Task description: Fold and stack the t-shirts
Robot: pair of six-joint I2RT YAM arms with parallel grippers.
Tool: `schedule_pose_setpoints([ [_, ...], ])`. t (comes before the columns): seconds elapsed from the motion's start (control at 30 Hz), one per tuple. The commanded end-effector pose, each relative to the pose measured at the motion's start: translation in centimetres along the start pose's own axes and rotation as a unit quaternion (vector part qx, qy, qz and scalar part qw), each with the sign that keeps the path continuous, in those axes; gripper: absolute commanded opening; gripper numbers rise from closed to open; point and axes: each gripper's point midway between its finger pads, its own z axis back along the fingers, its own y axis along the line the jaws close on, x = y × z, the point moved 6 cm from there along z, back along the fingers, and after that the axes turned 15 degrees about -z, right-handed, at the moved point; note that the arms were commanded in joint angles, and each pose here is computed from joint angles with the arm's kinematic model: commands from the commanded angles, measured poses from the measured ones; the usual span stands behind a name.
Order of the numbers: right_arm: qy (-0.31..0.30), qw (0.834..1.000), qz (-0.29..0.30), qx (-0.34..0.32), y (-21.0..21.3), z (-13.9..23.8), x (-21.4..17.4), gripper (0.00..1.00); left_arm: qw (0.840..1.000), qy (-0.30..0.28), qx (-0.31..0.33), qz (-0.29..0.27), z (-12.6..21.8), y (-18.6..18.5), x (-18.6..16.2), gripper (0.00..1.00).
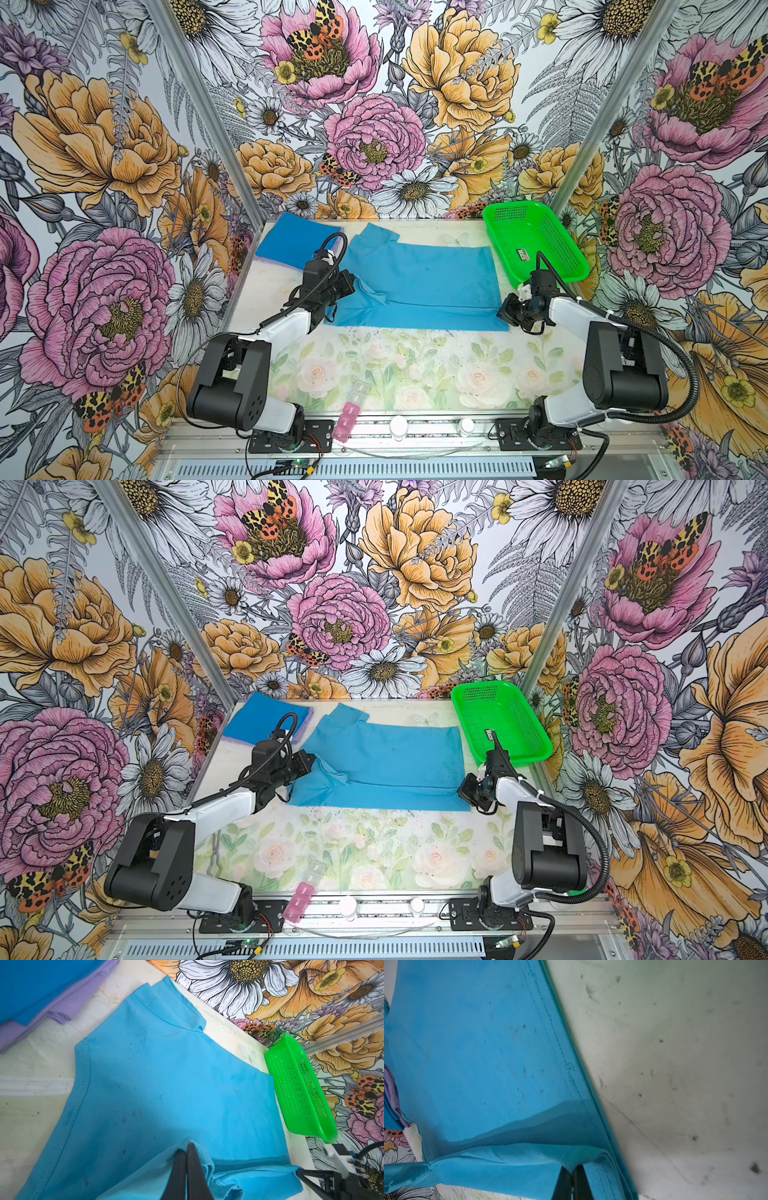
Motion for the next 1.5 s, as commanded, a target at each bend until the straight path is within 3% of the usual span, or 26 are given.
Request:
schedule_pose_setpoints([
  [0.0, -0.016, 1.0, 0.012, 0.011, 0.8, 0.0, 1.3, 0.0, 1.0, -0.022, 0.001, -0.018, -0.5, 0.0, 1.5, 0.0],
  [0.7, -0.04, 0.999, 0.011, 0.021, 2.1, 0.3, 2.8, 0.0, 1.0, -0.013, 0.004, -0.016, -2.5, 0.6, 2.1, 0.0],
  [0.8, -0.044, 0.999, 0.016, 0.024, 2.4, 0.5, 2.9, 0.14, 1.0, -0.013, -0.003, -0.015, -2.9, 0.6, 2.4, 0.0],
  [0.9, -0.055, 0.996, 0.045, 0.052, 3.5, 1.4, 3.0, 0.4, 1.0, -0.023, -0.004, -0.01, -2.9, 0.7, 3.4, 0.0],
  [0.93, -0.064, 0.994, 0.059, 0.06, 3.9, 2.1, 3.0, 0.5, 1.0, -0.027, -0.01, -0.01, -2.9, 0.5, 3.9, 0.13],
  [1.0, -0.08, 0.991, 0.082, 0.075, 4.7, 3.4, 2.8, 0.65, 0.999, -0.038, -0.024, -0.008, -2.6, 0.2, 5.1, 0.66],
  [1.03, -0.093, 0.988, 0.093, 0.085, 5.1, 4.3, 2.7, 0.72, 0.999, -0.047, -0.023, -0.007, -2.2, 0.2, 5.8, 0.87],
  [1.07, -0.1, 0.985, 0.102, 0.092, 5.4, 5.1, 2.4, 0.79, 0.998, -0.054, -0.021, -0.005, -1.8, 0.2, 6.2, 0.98],
  [1.13, -0.109, 0.981, 0.118, 0.109, 5.9, 6.3, 1.6, 0.94, 0.998, -0.069, -0.016, -0.004, -0.6, 0.5, 6.9, 0.99],
  [1.2, -0.108, 0.98, 0.121, 0.118, 5.9, 6.7, 0.7, 0.99, 0.998, -0.066, -0.004, 0.002, 0.3, 1.1, 7.0, 0.99],
  [1.47, -0.074, 0.983, 0.131, 0.105, 4.6, 5.0, -1.7, 0.99, 0.993, 0.024, 0.096, 0.063, 4.5, 4.4, 0.4, 0.99],
])
